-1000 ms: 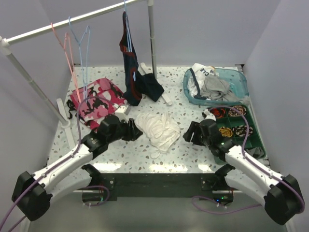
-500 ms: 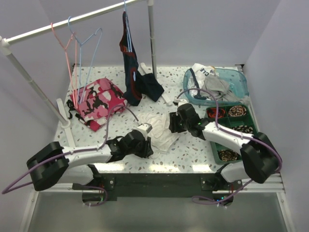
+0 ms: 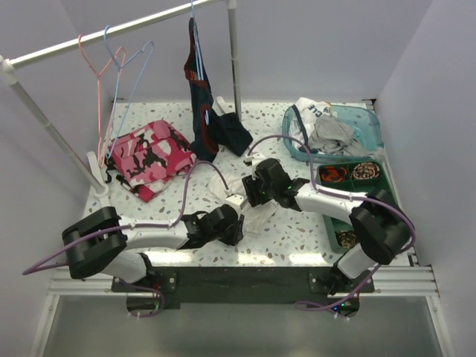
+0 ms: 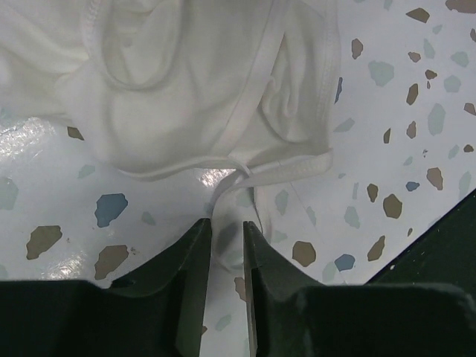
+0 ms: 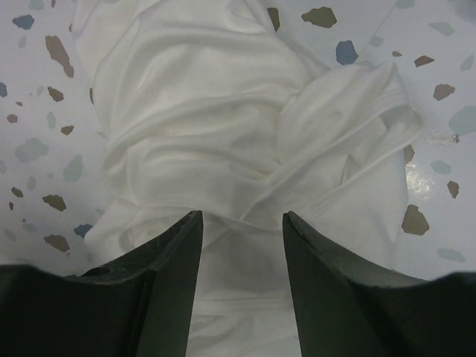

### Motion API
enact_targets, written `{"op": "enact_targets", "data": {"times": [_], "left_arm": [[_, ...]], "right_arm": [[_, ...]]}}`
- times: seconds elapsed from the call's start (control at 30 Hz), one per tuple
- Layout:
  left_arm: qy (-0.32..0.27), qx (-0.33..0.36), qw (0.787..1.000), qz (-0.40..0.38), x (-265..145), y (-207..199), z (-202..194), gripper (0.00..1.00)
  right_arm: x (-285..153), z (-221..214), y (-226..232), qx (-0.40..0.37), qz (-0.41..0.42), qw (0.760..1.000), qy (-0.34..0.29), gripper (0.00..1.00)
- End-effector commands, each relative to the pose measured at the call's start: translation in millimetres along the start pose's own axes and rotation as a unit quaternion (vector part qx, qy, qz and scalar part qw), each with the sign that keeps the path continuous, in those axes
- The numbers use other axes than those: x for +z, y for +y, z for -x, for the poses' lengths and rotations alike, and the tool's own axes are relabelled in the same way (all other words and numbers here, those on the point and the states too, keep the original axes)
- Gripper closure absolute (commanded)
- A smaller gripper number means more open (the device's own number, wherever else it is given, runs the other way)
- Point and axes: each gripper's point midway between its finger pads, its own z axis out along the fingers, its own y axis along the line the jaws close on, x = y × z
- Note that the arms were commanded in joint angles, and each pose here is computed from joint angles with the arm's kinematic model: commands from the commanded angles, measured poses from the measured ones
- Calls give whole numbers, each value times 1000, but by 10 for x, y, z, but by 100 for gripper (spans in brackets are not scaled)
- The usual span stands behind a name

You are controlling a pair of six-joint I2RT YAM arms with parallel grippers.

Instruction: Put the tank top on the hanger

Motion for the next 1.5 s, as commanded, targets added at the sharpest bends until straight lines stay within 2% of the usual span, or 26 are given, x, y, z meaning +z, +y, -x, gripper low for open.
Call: {"op": "enact_targets", "data": {"times": [0.0,0.03,0.13,0.27,0.3,0.37,0.4,0.5,0.87,1.17,1.27,1.33,1.37,1.47], "left_arm": [[-25,1,1000,6,19,-35,125,75],[-23,0,1000,6,25,-30,110,78],[-26,-5,999,21,9,20,123,100],[-43,-16,998,41,-52,72,217,100],[-32,-12,998,55,-81,135,166,100],[-45,-17,997,64,-135,152,245,100],[-43,-17,996,73,-160,186,235,100],[-66,-20,995,77,-274,187,375,100],[-93,2,994,61,-504,122,587,100],[-177,-31,978,105,-871,263,1055,100],[-170,-24,981,93,-872,266,1108,100],[-141,2,988,58,-770,165,968,98],[-135,7,990,38,-720,95,940,93],[-61,32,998,-1,-442,-50,608,81]], "right_arm": [[67,126,54,-18,8,1000,-15,48],[84,122,55,-18,10,1000,-15,49],[124,56,53,-14,9,1000,-3,50],[74,124,77,-4,12,1000,-14,64],[54,158,86,-2,12,1000,-14,72],[21,209,89,1,9,1000,-18,78],[-1,243,58,2,-1,1000,-18,88],[-76,294,1,11,-22,1000,-18,99],[-526,492,-221,48,-95,993,-49,100],[-779,799,-267,84,-122,985,-84,98],[-795,831,-245,88,-121,985,-82,95],[-763,790,-258,90,-123,985,-76,95],[-719,695,-273,91,-126,986,-68,93],[-650,512,-294,100,-127,985,-55,93]]}}
